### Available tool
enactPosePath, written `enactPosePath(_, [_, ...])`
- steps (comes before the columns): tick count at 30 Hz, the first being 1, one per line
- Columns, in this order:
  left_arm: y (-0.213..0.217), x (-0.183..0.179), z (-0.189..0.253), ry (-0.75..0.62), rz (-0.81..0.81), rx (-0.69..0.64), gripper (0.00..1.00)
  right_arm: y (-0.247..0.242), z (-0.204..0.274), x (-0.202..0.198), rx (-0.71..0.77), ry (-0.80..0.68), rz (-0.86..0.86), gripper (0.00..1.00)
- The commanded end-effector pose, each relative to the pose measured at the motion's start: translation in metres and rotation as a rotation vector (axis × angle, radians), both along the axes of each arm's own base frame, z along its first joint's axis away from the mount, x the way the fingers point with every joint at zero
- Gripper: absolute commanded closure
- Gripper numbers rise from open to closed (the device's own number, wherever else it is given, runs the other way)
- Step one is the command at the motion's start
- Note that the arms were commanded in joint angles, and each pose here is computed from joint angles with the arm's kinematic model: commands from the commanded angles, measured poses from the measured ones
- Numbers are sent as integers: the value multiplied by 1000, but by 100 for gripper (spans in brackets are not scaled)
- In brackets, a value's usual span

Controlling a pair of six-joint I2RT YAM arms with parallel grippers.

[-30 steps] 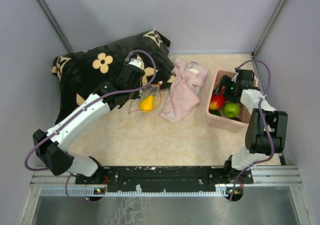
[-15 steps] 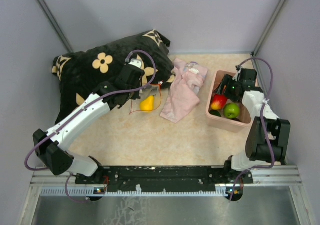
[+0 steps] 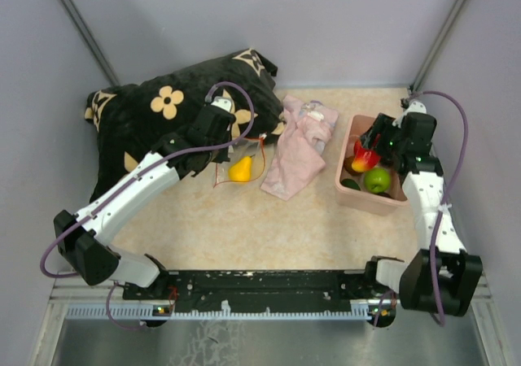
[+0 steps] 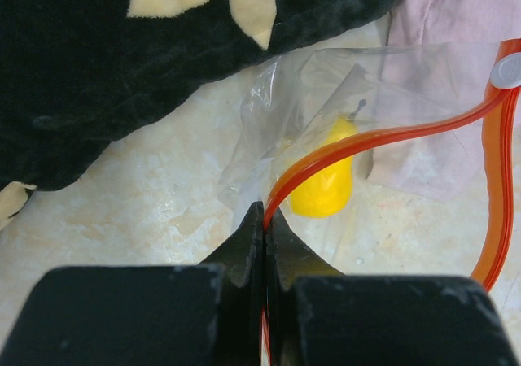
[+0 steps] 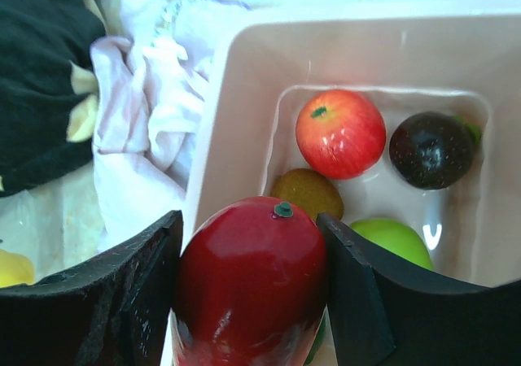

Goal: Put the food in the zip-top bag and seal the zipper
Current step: Pick up the fake fruit from the bin.

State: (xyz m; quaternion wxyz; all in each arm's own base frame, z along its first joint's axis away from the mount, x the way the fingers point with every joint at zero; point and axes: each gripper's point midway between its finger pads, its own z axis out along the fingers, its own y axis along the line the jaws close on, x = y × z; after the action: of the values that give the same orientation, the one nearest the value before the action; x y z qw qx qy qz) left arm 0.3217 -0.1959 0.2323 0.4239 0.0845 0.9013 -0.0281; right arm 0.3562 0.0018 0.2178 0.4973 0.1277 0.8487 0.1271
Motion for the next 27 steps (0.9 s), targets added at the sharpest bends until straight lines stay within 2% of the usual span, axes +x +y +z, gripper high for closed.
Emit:
enactPosePath(1, [-7, -3, 3, 21, -24, -48, 100, 9, 45, -3, -34, -157, -20, 72])
enactPosePath(9, [-10, -7, 4, 33, -30, -75, 100, 66, 91, -18, 68, -352, 44, 73])
enactPosePath(19, [-21, -9, 2, 66, -46, -112, 100, 157, 116, -33, 192, -490, 175, 73])
enactPosePath(27, [-27, -11, 2, 79, -45, -130, 100, 215, 127, -33, 276, -595, 210, 71])
